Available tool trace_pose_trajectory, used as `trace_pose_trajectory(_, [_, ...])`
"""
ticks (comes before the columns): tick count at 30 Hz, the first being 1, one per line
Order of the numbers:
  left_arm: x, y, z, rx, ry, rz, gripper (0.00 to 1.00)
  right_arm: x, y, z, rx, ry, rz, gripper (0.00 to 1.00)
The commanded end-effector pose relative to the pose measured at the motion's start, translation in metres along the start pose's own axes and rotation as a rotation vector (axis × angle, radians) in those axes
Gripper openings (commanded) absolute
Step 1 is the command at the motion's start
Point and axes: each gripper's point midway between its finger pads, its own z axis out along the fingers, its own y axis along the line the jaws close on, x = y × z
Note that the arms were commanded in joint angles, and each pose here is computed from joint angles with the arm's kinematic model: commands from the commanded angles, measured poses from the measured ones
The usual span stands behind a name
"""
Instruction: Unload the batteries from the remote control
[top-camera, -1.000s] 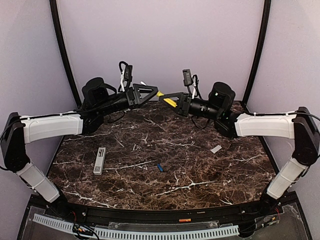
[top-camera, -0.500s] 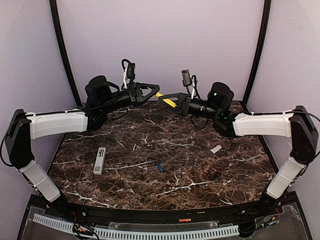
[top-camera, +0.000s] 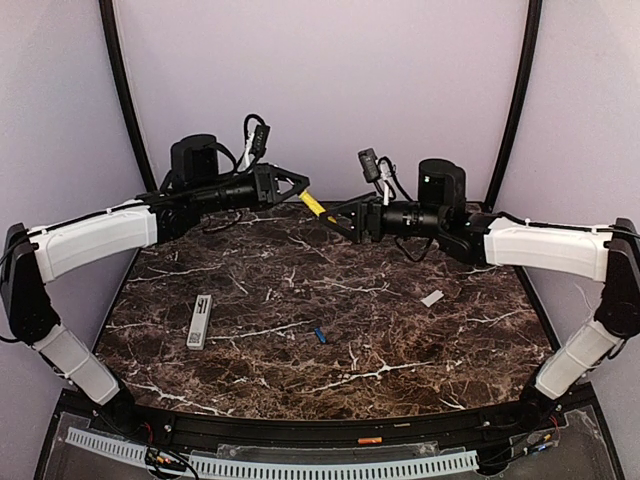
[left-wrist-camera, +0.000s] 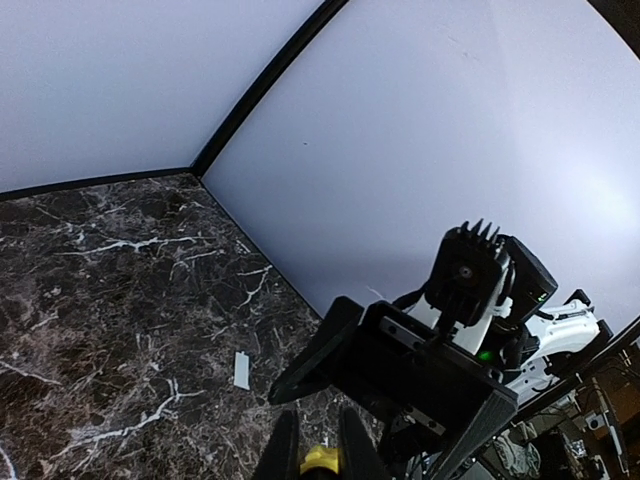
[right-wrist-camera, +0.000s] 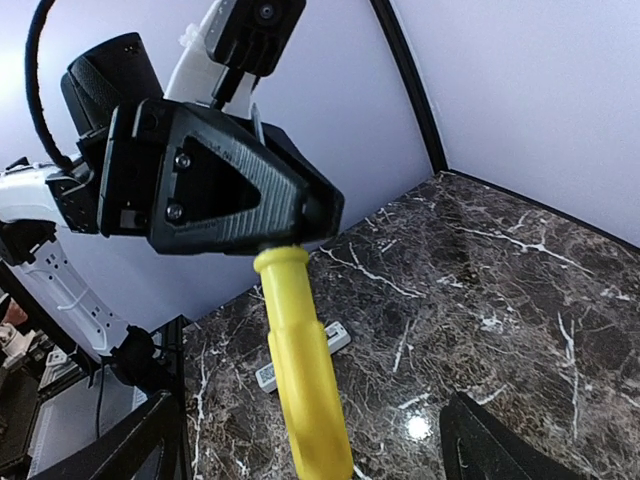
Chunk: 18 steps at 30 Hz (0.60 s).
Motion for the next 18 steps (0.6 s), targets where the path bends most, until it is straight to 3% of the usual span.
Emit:
trace_pose_trajectory(1, [-0.013, 0.011, -0.028, -0.171, 0.050, 0.093, 0.00, 0.019, -0.019, -0.025, 0.139, 0.073, -0.054, 0.91])
trace_pose_trajectory(7, [-0.004, 0.057, -0.056, -0.478, 0.245, 0.152, 0.00, 0.033, -0.036, -0.043, 0.260, 0.127, -0.078, 0.92])
trace_pose_trajectory(10, [0.009, 0.099, -0.084, -0.724, 0.378, 0.151, 0.00, 0.037, -0.043, -0.046, 0.304, 0.153, -0.082, 0.92])
trace_pose_trajectory(18, [0.015, 0.165, -0.148, -1.083, 0.587, 0.151, 0.00, 0.053, -0.056, -0.048, 0.354, 0.213, -0.063, 0.91])
